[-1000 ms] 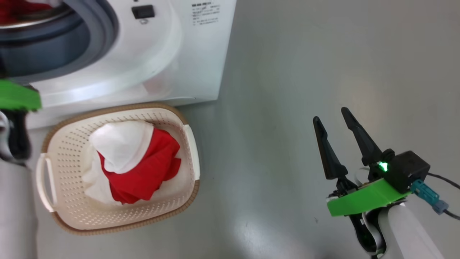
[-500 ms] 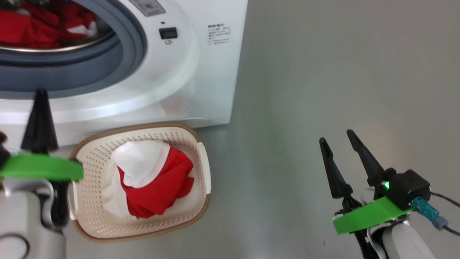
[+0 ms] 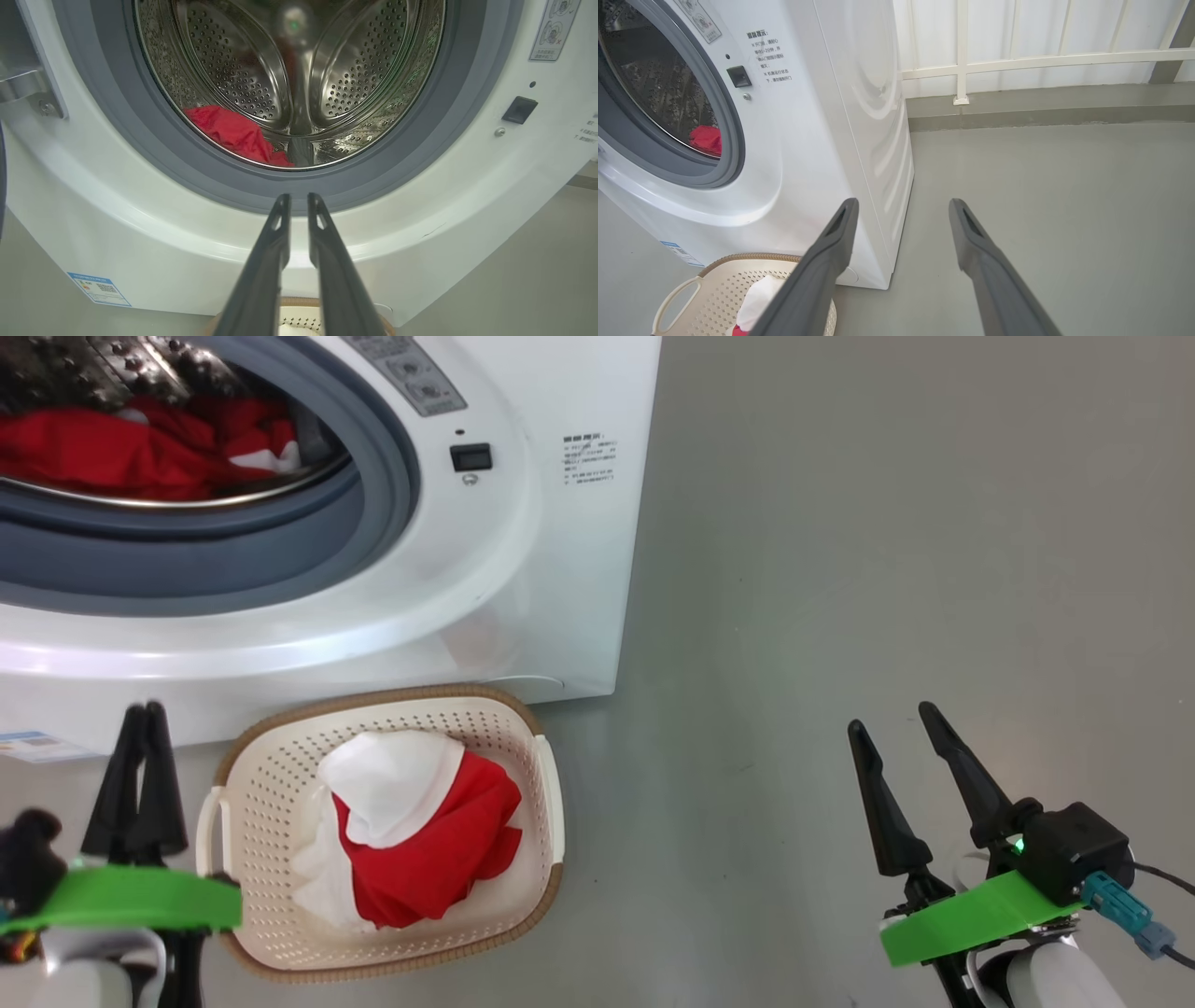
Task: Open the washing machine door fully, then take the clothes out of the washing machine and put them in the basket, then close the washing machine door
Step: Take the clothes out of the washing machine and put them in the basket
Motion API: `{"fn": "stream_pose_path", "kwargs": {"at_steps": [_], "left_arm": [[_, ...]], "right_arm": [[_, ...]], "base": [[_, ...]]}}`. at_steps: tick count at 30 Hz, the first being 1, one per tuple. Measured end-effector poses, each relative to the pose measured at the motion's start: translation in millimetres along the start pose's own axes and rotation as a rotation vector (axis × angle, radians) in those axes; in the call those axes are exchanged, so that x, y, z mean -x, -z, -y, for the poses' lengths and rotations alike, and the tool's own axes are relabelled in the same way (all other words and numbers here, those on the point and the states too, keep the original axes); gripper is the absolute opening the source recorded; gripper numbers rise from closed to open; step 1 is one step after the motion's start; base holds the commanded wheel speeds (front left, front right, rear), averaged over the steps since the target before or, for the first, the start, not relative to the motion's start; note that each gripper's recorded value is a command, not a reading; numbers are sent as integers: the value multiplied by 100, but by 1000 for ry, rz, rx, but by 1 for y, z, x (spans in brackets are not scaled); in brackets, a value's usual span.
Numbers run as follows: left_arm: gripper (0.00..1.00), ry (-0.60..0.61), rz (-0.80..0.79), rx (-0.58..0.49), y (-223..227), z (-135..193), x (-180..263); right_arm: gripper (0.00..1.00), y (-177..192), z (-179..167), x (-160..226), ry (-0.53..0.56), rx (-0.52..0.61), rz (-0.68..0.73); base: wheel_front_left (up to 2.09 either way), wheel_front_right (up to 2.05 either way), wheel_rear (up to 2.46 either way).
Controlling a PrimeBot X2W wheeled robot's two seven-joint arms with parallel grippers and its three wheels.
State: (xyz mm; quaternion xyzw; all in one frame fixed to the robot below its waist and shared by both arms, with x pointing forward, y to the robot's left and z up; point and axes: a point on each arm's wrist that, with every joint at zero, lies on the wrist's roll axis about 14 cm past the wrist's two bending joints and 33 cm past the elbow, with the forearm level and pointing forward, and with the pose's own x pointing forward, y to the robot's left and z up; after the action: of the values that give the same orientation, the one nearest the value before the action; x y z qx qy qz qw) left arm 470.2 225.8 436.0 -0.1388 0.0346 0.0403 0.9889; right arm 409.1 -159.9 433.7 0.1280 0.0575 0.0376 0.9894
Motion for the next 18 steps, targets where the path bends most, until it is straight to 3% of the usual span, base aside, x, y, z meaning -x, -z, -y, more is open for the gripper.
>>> {"fn": "stream_pose_path", "kwargs": {"at_steps": [4,8,11,18], "left_arm": [[25,-7,-9,-11,3,-3,13],[49,-15,-28,-11,10,-5,26],[100,-19,-35,-14,12,-6,34],[100,-38,-59,-18,21,-10,49]], "right_arm": [[100,0,2,7,8,0,-3],[100,0,4,11,16,0,-3],[100,-1,6,13,23,1,-2],[100,-2,11,14,39,3,3]], "base": [[0,0,0],[0,0,0],[0,0,0],[0,0,0]]}}
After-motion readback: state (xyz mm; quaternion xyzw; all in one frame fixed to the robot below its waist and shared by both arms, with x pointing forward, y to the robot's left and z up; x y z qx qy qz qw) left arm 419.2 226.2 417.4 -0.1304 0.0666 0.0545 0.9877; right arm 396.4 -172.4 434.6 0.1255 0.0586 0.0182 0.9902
